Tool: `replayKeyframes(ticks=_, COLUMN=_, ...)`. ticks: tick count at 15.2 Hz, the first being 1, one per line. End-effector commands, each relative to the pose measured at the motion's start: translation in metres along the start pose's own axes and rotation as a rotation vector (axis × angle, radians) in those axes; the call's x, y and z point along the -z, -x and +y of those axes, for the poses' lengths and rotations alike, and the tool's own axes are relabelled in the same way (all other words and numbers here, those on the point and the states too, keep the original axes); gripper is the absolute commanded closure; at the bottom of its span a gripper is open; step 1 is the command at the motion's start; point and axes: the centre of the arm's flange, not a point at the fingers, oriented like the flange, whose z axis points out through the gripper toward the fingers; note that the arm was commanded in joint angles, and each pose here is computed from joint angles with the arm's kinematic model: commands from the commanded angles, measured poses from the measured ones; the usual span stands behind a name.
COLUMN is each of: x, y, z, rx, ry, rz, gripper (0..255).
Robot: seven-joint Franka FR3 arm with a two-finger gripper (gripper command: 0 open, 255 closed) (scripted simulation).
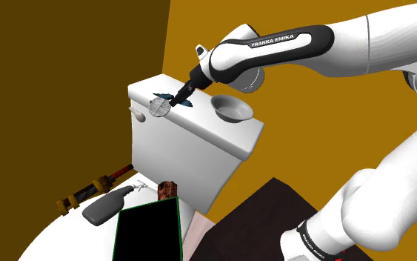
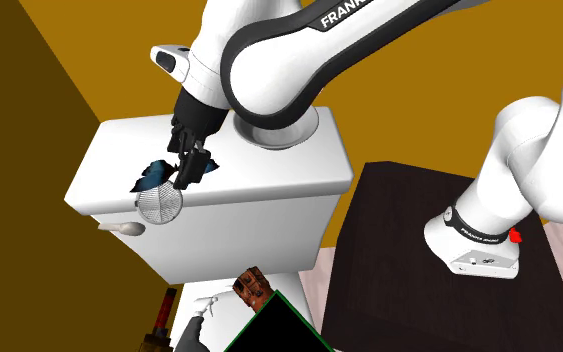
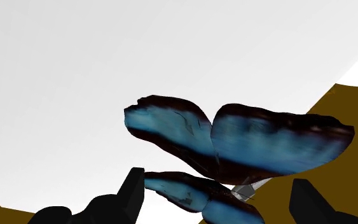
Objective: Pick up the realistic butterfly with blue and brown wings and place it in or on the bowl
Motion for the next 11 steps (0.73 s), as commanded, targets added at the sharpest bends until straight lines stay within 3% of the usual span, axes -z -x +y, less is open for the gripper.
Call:
replayKeyframes(ticks=1, x=0.0, y=0.0, z=0.0, rx=0.0, ry=0.0, rz=0.0, gripper=255)
replayKeyframes(ticks=11, x=0.0044, y=-0.0029, z=0.0, rx=0.0, ry=0.0, rz=0.0, gripper=255)
